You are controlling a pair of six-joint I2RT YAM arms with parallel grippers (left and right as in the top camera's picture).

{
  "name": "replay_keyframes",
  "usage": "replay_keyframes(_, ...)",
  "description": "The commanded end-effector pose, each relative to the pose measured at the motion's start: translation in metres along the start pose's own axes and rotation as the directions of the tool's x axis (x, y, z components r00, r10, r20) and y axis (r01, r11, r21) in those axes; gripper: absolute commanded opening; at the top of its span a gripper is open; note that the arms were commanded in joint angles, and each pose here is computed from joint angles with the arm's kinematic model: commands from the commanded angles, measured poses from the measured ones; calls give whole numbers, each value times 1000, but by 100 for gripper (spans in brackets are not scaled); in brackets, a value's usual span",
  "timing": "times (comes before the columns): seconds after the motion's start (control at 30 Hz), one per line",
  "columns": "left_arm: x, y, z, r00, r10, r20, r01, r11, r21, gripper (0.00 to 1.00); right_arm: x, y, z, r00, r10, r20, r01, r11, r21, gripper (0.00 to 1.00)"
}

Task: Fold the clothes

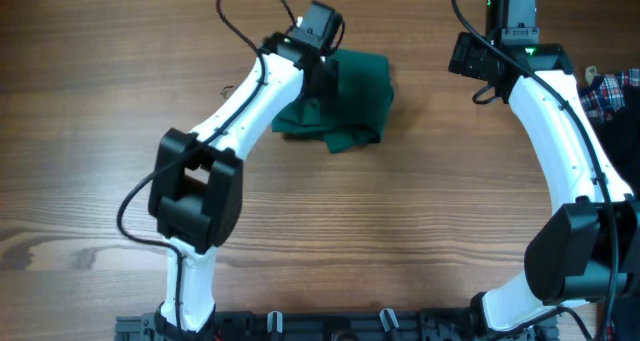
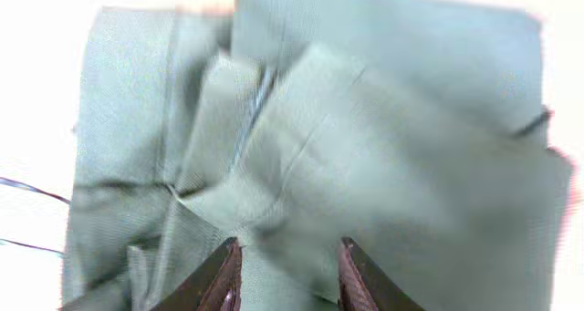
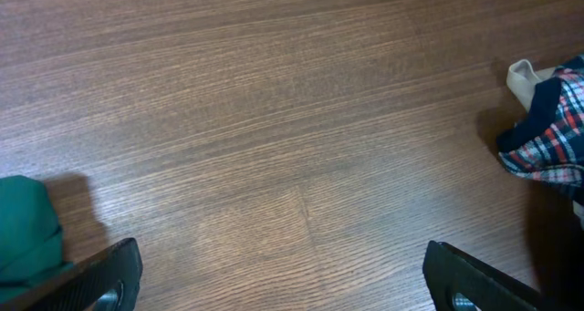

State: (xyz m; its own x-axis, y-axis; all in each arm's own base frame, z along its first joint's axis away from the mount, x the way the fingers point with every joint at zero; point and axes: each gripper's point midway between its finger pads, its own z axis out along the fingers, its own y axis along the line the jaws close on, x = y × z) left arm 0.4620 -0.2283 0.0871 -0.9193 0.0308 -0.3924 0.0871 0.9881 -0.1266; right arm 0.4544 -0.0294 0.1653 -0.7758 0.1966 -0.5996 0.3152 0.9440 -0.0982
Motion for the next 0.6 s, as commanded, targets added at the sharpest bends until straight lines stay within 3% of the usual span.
replay_keyframes(0.0,-18,18,-6,999,-19,42,20,1000,-19,35,5,-3,6,1000,-14,-14,15,1000,25,100)
replay_keyframes(0.2,1,31,55,998,-36,-44,34,998,-45,34,8,-4,6,1000,-17,-25,18,999,28,100)
replay_keyframes(0.3,-11,19,47,999,-38,-5,38,999,20,45,8,-4,6,1000,-17,-25,18,999,28,100)
replay_keyframes(0.37,-10,15,47,999,-38,-13,38,998,44,63,9,-4,6,999,-18,-29,19,999,28,100)
replay_keyframes(0.4,-10,15,47,999,-37,-13,38,998,44,66,10,-4,6,999,-19,-33,20,999,29,100)
replay_keyframes(0.5,-19,14,45,999,-41,18,40,998,55,66,10,-4,6,999,-19,-35,20,999,29,100)
replay_keyframes(0.57,-20,14,44,999,-42,21,41,997,58,54,11,-4,6,999,-19,-35,20,999,29,100)
